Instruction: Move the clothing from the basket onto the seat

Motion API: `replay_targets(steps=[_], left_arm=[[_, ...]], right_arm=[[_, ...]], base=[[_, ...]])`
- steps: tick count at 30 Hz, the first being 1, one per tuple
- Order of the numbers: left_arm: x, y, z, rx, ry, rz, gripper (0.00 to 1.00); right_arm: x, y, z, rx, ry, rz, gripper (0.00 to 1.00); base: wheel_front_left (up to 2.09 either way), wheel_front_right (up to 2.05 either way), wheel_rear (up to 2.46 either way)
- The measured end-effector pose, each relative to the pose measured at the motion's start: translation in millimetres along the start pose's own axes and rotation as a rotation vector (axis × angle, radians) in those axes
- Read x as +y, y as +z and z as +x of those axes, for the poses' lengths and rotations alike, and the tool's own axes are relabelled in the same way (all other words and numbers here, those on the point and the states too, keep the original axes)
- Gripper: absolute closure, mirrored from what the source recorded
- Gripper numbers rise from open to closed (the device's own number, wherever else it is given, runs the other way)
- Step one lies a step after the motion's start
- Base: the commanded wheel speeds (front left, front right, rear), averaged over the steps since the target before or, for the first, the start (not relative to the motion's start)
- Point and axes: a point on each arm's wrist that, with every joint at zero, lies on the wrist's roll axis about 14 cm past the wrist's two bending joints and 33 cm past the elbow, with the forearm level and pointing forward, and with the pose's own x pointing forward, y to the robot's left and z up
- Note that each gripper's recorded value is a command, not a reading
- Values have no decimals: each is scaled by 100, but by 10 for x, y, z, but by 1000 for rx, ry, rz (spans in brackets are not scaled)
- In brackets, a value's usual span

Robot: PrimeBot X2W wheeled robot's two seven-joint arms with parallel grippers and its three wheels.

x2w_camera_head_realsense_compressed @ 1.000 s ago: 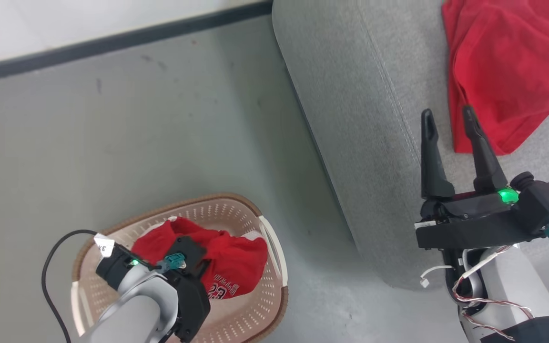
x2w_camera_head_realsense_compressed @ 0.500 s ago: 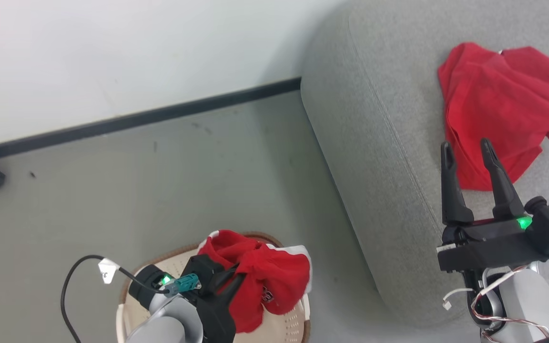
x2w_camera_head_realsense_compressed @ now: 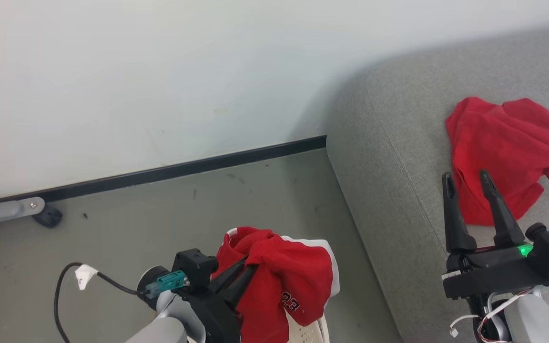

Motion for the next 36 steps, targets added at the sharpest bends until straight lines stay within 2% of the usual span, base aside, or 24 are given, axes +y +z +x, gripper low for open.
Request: replay_targets(steps=[8,21,36], left_arm=[[-133,483,-150,-136,-16,16,100],[-167,1321,-272,-335,-30,102,100],[-304,1727,-307,-430,-54,146,100]], right_arm=[[204,128,-91,-32,58,29,0],[514,61,-168,-12,144,71,0],[744,-65,-250,43,237,95,0]], base=[[0,0,0],[0,0,0],[0,0,0]])
